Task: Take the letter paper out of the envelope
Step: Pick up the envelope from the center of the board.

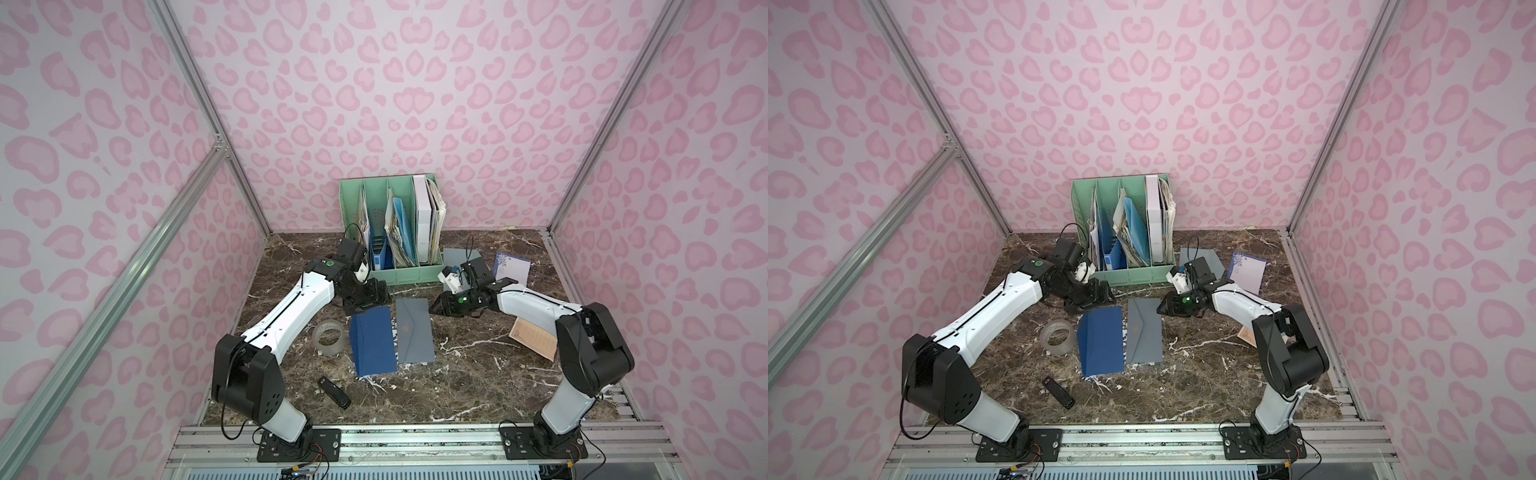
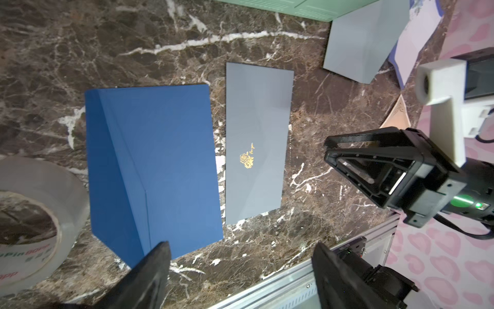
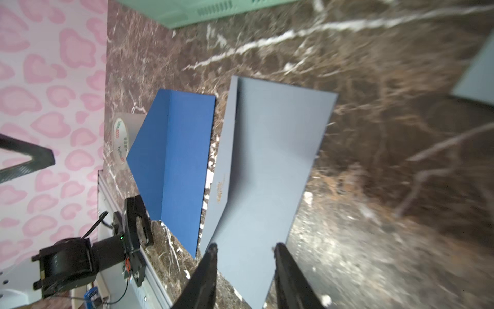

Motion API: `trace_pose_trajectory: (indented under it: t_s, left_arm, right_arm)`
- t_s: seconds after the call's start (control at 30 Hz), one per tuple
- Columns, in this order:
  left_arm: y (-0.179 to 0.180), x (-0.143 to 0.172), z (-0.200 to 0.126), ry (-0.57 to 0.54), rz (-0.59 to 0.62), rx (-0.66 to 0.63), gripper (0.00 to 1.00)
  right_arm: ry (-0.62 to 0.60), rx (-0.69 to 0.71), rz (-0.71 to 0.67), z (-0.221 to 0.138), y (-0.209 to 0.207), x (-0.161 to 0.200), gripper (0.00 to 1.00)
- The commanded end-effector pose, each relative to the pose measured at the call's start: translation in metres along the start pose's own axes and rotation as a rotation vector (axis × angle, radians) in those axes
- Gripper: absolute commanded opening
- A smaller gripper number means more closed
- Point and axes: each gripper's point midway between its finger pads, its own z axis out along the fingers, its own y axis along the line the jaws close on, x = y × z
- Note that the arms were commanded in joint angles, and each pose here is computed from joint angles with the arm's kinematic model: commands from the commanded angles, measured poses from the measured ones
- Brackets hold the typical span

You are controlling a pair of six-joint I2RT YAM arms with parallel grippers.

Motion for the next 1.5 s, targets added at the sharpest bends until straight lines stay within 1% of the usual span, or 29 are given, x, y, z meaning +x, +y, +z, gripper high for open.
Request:
trace_pose_trajectory:
  t_s: [0.0, 0.2, 0.3, 0.4, 0.5, 0.63, 0.8, 0.97, 1.1, 1.13, 1.17, 1.23, 1.33, 1.47]
  left_arm:
    - [0.005, 0.004, -0.007, -0.011, -0.015, -0.023, 0.84]
    - [0.011, 0.016, -0.010, 0.001, -0.017, -0.032, 0.84]
    - [0.015, 0.021, -0.011, 0.008, -0.015, -0.039, 0.84]
    - [0.015, 0.022, -0.013, 0.004, -0.010, -0.038, 0.84]
    - [0.015, 0.023, -0.014, 0.002, -0.006, -0.039, 0.84]
    - [0.011, 0.022, -0.018, -0.008, 0.002, -0.022, 0.84]
    - [0.009, 0.021, -0.021, -0.014, 0.011, -0.011, 0.84]
    - [0.008, 0.024, -0.017, 0.005, 0.002, -0.005, 0.84]
    - [0.004, 0.024, -0.014, 0.019, 0.001, 0.015, 0.84]
    - [0.004, 0.024, -0.015, 0.016, 0.004, 0.016, 0.84]
    - [0.004, 0.023, -0.015, 0.014, 0.003, 0.015, 0.84]
    - [0.002, 0.023, -0.016, 0.012, 0.006, 0.018, 0.84]
    - [-0.001, 0.022, -0.016, 0.018, 0.005, 0.028, 0.84]
    - [-0.007, 0.020, -0.017, 0.019, 0.008, 0.037, 0.84]
  right_arm:
    - [0.035, -0.138, -0.043, 0.016, 0.030, 0.001, 0.40]
    - [0.105, -0.133, -0.033, 0.042, 0.016, 0.008, 0.42]
    - [0.135, -0.131, -0.033, 0.052, 0.017, 0.012, 0.42]
    - [0.155, -0.138, -0.037, 0.062, 0.023, 0.015, 0.41]
    - [0.185, -0.118, -0.029, 0.074, 0.022, 0.019, 0.37]
    - [0.156, -0.088, -0.020, 0.075, 0.015, 0.015, 0.35]
    - [0.157, -0.122, -0.006, 0.077, 0.015, 0.015, 0.34]
    - [0.158, -0.147, -0.016, 0.084, 0.024, 0.011, 0.32]
    - [0.172, -0.127, -0.025, 0.092, 0.025, 0.012, 0.28]
    - [0.173, -0.117, -0.029, 0.093, 0.025, 0.012, 0.25]
    - [0.175, -0.109, -0.028, 0.094, 0.023, 0.013, 0.21]
    - [0.173, -0.090, -0.029, 0.095, 0.020, 0.012, 0.09]
    - [0.181, -0.079, -0.034, 0.095, 0.018, 0.013, 0.00]
    - [0.165, -0.055, -0.079, 0.085, 0.022, 0.008, 0.00]
